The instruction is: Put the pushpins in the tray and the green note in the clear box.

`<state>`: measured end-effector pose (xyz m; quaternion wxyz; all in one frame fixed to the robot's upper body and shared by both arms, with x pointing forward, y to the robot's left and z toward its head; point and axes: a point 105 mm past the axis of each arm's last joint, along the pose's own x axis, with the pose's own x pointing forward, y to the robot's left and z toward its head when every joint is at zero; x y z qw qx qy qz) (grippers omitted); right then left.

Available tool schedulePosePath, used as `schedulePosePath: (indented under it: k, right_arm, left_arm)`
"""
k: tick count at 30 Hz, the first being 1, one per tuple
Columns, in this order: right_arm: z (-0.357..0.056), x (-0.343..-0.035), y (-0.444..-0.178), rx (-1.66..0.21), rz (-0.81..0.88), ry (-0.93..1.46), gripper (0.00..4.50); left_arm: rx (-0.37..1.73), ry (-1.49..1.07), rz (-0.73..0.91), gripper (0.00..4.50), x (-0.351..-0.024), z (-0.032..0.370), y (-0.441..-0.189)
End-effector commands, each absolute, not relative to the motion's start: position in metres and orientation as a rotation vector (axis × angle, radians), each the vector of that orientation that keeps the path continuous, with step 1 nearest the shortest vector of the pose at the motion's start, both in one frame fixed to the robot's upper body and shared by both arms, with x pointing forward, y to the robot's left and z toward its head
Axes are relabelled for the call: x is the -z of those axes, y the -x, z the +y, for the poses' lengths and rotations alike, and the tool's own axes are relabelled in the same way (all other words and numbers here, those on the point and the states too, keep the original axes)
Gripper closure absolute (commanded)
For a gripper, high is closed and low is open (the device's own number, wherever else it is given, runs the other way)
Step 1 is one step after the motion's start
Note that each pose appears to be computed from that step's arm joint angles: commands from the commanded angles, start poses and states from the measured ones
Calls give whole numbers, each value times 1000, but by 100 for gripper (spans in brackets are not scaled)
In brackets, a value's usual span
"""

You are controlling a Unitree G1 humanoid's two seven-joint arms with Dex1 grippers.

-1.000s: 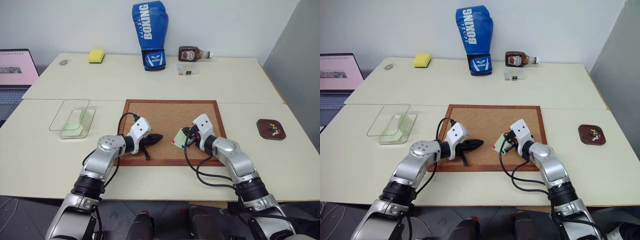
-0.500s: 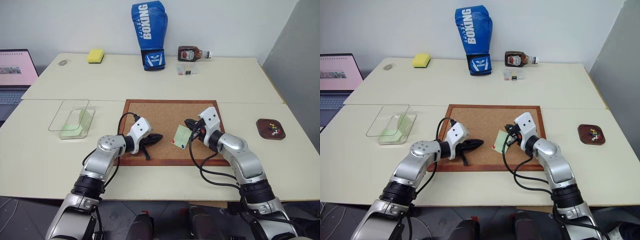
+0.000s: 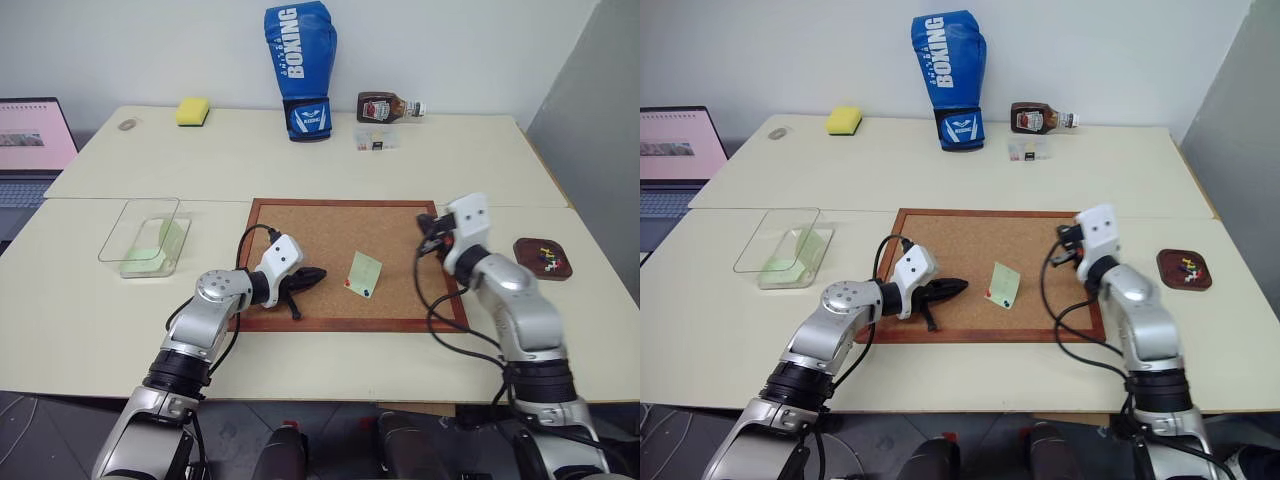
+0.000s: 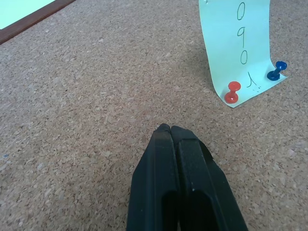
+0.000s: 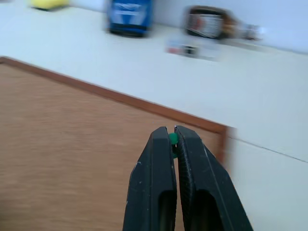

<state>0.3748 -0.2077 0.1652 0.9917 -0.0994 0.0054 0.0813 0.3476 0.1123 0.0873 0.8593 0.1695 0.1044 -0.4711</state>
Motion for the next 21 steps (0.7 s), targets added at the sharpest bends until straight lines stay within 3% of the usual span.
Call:
schedulePosePath:
  k: [1,7,14,21]
  right_arm:
    - [-286,-173,-362,102,37,231,447]
    - [-331,-158,-349,184,139,138,447]
    - [-328,-153,-357,78,167,53,447]
    - [-341,-144,-366,115,198,100,447]
  left_arm:
    - [989,-366,269,450,-76,115,-344]
    - [993,-372,266,450,-76,113,-347]
    - [1005,-389,255,450,-77,110,-350]
    - [990,-389,251,450,-78,113,-350]
